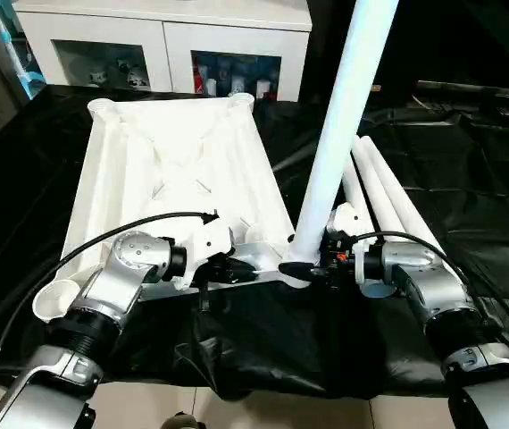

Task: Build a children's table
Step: Rotate leg to tighten

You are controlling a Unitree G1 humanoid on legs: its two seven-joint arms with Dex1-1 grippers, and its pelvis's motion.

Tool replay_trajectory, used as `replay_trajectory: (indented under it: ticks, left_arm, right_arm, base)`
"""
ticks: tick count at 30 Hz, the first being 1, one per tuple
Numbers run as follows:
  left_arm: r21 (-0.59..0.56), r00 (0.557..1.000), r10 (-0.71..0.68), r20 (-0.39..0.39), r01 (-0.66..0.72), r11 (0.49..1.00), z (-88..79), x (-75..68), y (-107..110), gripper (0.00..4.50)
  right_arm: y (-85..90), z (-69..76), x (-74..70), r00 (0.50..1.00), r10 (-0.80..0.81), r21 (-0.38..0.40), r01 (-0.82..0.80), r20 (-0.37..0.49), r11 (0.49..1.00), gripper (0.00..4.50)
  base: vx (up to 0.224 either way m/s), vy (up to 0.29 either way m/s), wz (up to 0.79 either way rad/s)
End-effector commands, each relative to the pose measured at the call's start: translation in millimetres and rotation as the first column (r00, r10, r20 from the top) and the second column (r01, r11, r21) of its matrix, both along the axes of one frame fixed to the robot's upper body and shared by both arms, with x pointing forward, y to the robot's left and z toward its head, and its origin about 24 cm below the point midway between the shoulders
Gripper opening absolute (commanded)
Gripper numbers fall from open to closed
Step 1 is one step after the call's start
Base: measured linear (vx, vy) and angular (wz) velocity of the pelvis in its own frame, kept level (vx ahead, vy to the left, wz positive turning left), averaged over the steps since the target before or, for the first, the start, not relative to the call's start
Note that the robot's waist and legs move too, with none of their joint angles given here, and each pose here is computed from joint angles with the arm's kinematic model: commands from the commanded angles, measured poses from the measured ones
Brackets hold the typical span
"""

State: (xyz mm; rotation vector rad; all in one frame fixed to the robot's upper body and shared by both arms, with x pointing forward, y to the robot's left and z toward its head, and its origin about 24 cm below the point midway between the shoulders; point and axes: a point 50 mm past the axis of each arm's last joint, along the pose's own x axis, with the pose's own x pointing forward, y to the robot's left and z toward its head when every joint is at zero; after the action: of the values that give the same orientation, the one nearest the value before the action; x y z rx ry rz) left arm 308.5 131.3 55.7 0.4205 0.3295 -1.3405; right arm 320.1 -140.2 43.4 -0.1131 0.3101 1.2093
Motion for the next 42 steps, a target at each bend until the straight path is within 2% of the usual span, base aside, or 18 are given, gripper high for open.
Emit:
replay_trajectory:
  ticks: [1, 3, 6, 8, 11, 12, 13, 14, 15, 18, 19, 24, 26, 31, 33, 34, 39, 42]
  left_arm:
    - [-0.060, 0.999, 0.035, 0.001, -0.034, 0.998, -0.5, 0.8, -6, 0.00]
    - [-0.034, 0.993, 0.116, 0.018, -0.115, 0.993, -2.3, 9.4, -8, 0.00]
    - [-0.029, 0.972, 0.232, 0.041, -0.231, 0.973, -2.8, 22.6, -15, 0.00]
    - [-0.029, 0.963, 0.264, 0.043, -0.263, 0.964, -2.7, 26.2, -17, 0.00]
    - [-0.029, 0.918, 0.392, 0.054, -0.391, 0.920, -0.6, 40.6, -30, 0.00]
    - [-0.029, 0.918, 0.392, 0.054, -0.391, 0.920, -0.6, 40.6, -30, 0.00]
    - [-0.032, 0.899, 0.435, 0.055, -0.434, 0.900, 0.9, 45.8, -37, 0.00]
    - [-0.033, 0.898, 0.437, 0.055, -0.436, 0.899, 1.0, 46.1, -38, 0.00]
    - [-0.040, 0.886, 0.460, 0.054, -0.458, 0.888, 3.3, 50.3, -50, 0.00]
    - [-0.054, 0.897, 0.440, 0.049, -0.437, 0.898, 5.1, 50.3, -59, 0.00]
    - [-0.064, 0.907, 0.419, 0.044, -0.416, 0.907, 5.7, 49.7, -63, 0.00]
    - [-0.062, 0.924, 0.380, 0.039, -0.377, 0.924, 3.9, 46.7, -61, 0.00]
    - [-0.053, 0.942, 0.335, 0.032, -0.333, 0.941, 1.3, 43.0, -54, 0.00]
    - [-0.055, 0.964, 0.264, 0.025, -0.262, 0.963, -0.4, 37.1, -46, 0.00]
    - [-0.068, 0.986, 0.161, 0.030, -0.159, 0.985, 0.1, 28.0, -36, 0.00]
    - [-0.068, 0.986, 0.161, 0.030, -0.159, 0.985, 0.1, 28.0, -36, 0.00]
    - [-0.054, 1.000, 0.000, 0.010, 0.000, 0.999, -0.4, 9.8, -17, 0.00]
    - [-0.055, 1.000, -0.019, 0.001, 0.019, 0.998, 0.0, 7.4, -15, 0.00]
  right_arm:
    - [4.3, -4.1, -2.4, 0.999, -0.012, 0.024, 0.013, -0.030, 1.000, 2.82]
    - [7.3, -12.9, 2.3, 0.990, -0.136, 0.001, 0.136, -0.027, 0.991, 2.80]
    - [11.5, -27.4, 10.1, 0.941, -0.336, -0.070, 0.333, -0.030, 0.940, 2.79]
    - [13.2, -30.9, 11.6, 0.923, -0.383, -0.085, 0.379, -0.033, 0.921, 2.79]
    - [23.1, -40.0, 18.7, 0.804, -0.590, -0.108, 0.582, -0.070, 0.806, 2.78]
    - [23.1, -40.0, 18.7, 0.804, -0.590, -0.108, 0.582, -0.070, 0.806, 2.77]
    - [30.4, -41.8, 21.4, 0.756, -0.649, -0.122, 0.639, -0.082, 0.759, 2.77]
    - [31.1, -41.8, 21.6, 0.753, -0.653, -0.122, 0.642, -0.082, 0.757, 2.77]
    - [46.4, -40.7, 24.5, 0.724, -0.684, -0.127, 0.673, -0.087, 0.729, 2.77]
    - [60.3, -35.9, 25.9, 0.751, -0.656, -0.101, 0.648, -0.079, 0.755, 2.77]
    - [68.6, -30.9, 27.1, 0.772, -0.629, -0.057, 0.626, -0.098, 0.778, 3.33]
    - [70.3, -23.2, 29.5, 0.813, -0.576, -0.014, 0.577, -0.079, 0.817, 3.67]
    - [63.2, -18.8, 29.3, 0.861, -0.506, 0.006, 0.507, -0.043, 0.862, 3.67]
    - [50.7, -15.2, 25.9, 0.919, -0.394, 0.015, 0.394, -0.011, 0.919, 3.67]
    - [32.8, -10.0, 20.6, 0.961, -0.277, 0.013, 0.277, 0.008, 0.961, 3.67]
    - [32.8, -10.0, 20.6, 0.961, -0.277, 0.013, 0.277, 0.008, 0.961, 3.67]
    - [3.9, 0.4, 9.2, 0.996, -0.084, -0.015, 0.084, 0.007, 0.996, 3.67]
    - [0.5, 0.9, 7.1, 0.999, -0.054, -0.028, 0.054, 0.007, 0.998, 3.67]
  base:
    - [0.000, 0.000, 0.00]
    - [0.000, 0.000, 0.00]
    - [0.000, 0.000, 0.00]
    - [0.000, 0.000, 0.00]
    - [0.000, 0.000, 0.00]
    - [0.000, 0.000, 0.00]
    - [0.000, 0.000, 0.00]
    - [0.000, 0.000, 0.00]
    - [0.000, 0.000, 0.00]
    - [0.000, 0.000, 0.00]
    - [0.000, 0.000, 0.00]
    - [0.000, 0.000, 0.00]
    - [0.000, 0.000, 0.00]
    - [0.000, 0.000, 0.00]
    - [0.000, 0.000, 0.00]
    - [0.000, 0.000, 0.00]
    - [0.000, 0.000, 0.00]
    - [0.000, 0.000, 0.00]
